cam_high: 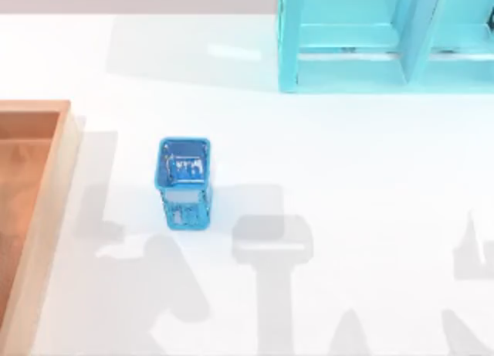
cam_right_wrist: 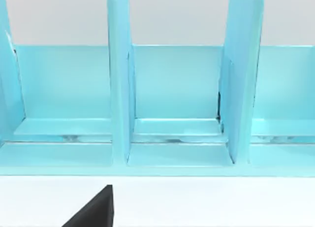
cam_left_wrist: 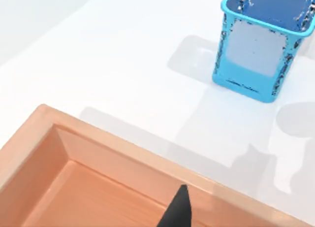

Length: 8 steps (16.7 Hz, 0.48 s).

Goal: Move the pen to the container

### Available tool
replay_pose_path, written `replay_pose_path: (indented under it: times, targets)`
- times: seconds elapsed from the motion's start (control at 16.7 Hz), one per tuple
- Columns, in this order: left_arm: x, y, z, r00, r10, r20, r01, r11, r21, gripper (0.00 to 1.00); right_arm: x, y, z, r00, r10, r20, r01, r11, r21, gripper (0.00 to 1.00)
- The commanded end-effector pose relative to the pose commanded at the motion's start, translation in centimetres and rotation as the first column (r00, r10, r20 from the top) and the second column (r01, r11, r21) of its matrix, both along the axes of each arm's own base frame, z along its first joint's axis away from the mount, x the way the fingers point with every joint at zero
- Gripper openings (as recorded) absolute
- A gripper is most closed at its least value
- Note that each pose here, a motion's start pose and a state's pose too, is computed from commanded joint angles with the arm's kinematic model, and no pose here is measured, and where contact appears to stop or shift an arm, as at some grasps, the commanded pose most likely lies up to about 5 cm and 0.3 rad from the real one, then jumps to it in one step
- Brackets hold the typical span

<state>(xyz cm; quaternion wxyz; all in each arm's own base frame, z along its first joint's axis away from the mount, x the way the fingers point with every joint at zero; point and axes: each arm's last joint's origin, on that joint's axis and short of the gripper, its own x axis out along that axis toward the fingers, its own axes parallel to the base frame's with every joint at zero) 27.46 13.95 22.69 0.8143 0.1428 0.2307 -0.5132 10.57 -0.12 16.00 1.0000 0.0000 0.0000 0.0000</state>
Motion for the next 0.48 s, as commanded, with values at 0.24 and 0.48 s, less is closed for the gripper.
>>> replay_pose_path:
  times: [0.24, 0.48]
  targets:
    - [0.0, 0.0, 0.0, 1.0, 0.0, 0.0, 0.0, 1.0, 0.0, 1.0, 0.0, 0.0, 0.0, 1.0, 0.0, 0.0, 0.0, 1.0, 0.0, 1.0]
    - [0.0, 0.0, 0.0, 1.0, 0.0, 0.0, 0.0, 1.0, 0.0, 1.0, 0.0, 0.0, 0.0, 1.0, 0.0, 0.0, 0.0, 1.0, 0.0, 1.0]
